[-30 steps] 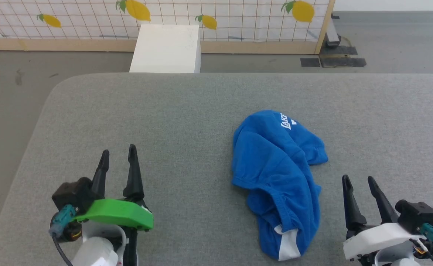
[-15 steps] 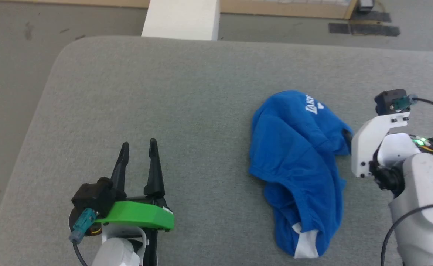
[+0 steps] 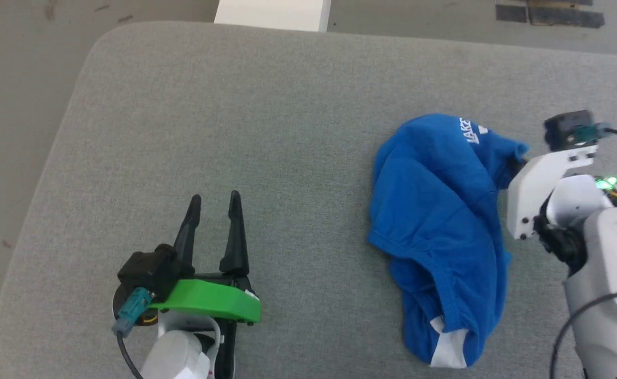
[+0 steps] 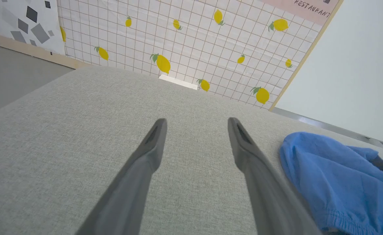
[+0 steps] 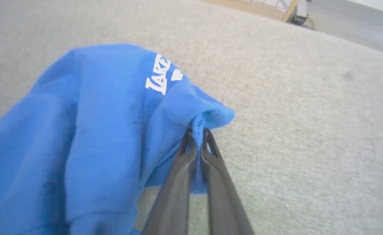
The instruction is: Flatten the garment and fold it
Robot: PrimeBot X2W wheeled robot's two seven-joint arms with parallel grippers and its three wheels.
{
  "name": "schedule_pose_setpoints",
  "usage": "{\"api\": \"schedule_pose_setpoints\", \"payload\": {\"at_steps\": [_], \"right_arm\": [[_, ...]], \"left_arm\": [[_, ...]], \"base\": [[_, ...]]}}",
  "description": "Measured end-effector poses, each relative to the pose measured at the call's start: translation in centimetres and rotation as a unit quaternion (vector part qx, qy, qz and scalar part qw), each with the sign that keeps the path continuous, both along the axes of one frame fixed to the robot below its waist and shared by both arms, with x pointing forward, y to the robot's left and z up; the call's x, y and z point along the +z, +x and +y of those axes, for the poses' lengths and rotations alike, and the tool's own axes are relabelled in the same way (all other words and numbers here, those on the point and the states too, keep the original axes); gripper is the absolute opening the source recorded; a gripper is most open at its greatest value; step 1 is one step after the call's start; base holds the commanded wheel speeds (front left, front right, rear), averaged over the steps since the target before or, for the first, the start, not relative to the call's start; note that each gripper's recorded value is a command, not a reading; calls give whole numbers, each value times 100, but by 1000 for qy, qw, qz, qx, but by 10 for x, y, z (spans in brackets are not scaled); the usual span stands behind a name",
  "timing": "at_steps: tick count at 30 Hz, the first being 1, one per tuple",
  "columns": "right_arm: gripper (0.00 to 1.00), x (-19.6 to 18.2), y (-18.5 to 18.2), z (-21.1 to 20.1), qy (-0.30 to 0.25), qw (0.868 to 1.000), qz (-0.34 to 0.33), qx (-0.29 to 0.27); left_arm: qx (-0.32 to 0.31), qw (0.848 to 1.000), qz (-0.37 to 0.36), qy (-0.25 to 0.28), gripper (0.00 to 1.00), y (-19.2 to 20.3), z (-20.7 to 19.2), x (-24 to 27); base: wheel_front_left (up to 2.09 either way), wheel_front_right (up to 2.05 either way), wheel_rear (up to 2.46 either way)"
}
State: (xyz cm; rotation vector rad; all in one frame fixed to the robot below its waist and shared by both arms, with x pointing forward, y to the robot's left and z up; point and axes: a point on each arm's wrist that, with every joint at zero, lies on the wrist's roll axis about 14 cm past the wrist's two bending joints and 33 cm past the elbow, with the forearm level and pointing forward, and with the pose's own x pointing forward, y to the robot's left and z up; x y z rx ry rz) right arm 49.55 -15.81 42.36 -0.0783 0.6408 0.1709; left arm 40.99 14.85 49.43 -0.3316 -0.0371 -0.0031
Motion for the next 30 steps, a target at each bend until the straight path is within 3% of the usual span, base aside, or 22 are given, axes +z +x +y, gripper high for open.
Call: {"api": "schedule_pose_setpoints", "payload": {"at_steps": [4, 7, 10, 14, 19, 20, 21, 25, 30], "right_arm": [[0, 35, -8, -12, 33, 997, -65, -19], [0, 40, -37, -46, 43, 993, -79, -72], [0, 14, -81, -66, 47, 992, -32, -113], [0, -34, -147, -59, 63, 987, 73, -127], [0, -48, -172, -51, 88, 981, 110, -132], [33, -46, -171, -51, 96, 981, 103, -135], [100, -44, -170, -52, 100, 981, 96, -138], [100, -18, -157, -75, 129, 975, 10, -181], [100, 23, -145, -116, 115, 961, -95, -231]], "left_arm": [[-14, 1000, -8, -3, 100, -1, -8, 6], [-25, 1000, -12, -5, 100, -3, -16, 9], [-39, 999, -17, -11, 100, -4, -25, 13], [-53, 998, -18, -14, 100, -7, -34, 14], [-60, 998, -12, -15, 100, -9, -37, 11], [-60, 998, -10, -15, 100, -10, -37, 9], [-60, 998, -8, -18, 100, -11, -38, 9], [-73, 996, 4, -56, 100, -14, -47, 8], [-154, 980, 68, -109, 100, -10, -98, 11]], "base": [[0, 0, 0], [0, 0, 0], [0, 0, 0], [0, 0, 0], [0, 0, 0], [0, 0, 0], [0, 0, 0], [0, 0, 0], [0, 0, 0]]}}
